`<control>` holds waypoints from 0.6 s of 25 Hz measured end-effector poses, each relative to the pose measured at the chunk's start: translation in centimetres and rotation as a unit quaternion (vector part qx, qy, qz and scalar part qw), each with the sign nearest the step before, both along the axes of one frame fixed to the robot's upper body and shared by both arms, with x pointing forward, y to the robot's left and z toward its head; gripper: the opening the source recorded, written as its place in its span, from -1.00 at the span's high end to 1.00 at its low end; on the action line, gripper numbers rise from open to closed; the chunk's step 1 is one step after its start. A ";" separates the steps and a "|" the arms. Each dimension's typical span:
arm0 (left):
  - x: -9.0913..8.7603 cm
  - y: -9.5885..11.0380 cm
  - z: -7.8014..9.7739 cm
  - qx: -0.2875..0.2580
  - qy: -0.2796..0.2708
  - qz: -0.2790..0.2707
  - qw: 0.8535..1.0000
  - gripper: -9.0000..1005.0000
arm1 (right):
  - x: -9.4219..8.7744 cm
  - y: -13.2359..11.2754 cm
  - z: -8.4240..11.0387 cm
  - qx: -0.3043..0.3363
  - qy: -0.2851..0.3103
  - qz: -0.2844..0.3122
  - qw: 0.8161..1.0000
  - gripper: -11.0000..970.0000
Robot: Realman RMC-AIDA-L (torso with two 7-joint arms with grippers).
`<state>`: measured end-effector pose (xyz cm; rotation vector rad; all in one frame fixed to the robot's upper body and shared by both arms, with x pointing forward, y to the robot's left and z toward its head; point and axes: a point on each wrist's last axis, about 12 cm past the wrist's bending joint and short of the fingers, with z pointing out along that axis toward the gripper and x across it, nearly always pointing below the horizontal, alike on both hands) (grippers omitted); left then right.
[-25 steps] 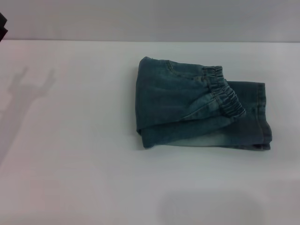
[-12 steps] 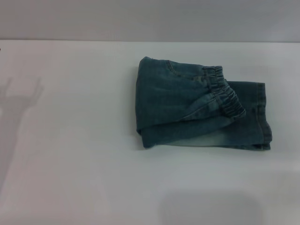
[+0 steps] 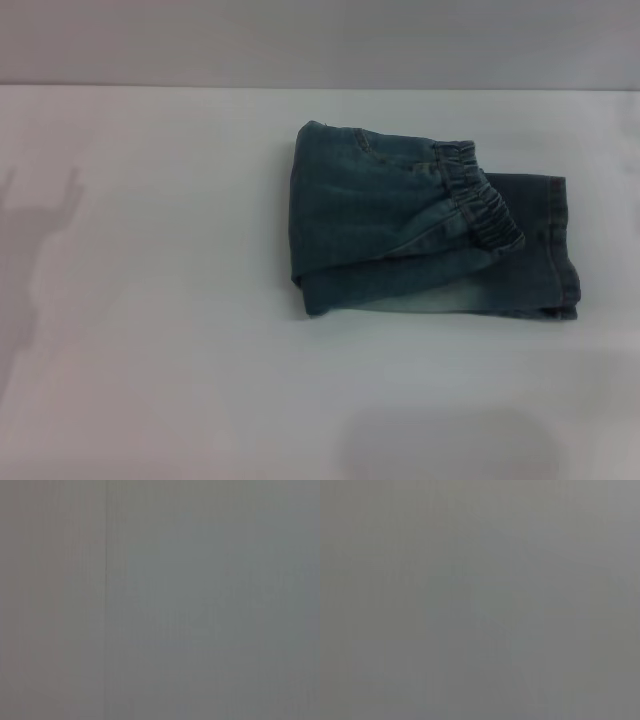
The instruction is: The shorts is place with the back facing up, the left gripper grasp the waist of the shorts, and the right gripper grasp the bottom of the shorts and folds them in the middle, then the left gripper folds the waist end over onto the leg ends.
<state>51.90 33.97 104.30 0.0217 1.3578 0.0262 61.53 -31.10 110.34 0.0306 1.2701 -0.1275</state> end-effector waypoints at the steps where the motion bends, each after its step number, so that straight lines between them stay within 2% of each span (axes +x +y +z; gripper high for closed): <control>1: 0.0 0.0 0.0 0.002 0.000 0.001 1.000 -0.68 | 0.2 0.1 0.0 0.000 0.004 0.001 1.000 -0.16; 7: 0.2 0.0 0.0 0.004 0.004 0.002 1.000 -0.68 | 1.5 0.8 0.4 0.000 0.025 0.009 1.000 -0.16; 15: 0.5 0.1 0.0 -0.004 0.004 0.019 1.000 -0.68 | 1.6 0.4 0.7 0.004 0.019 0.001 1.000 -0.16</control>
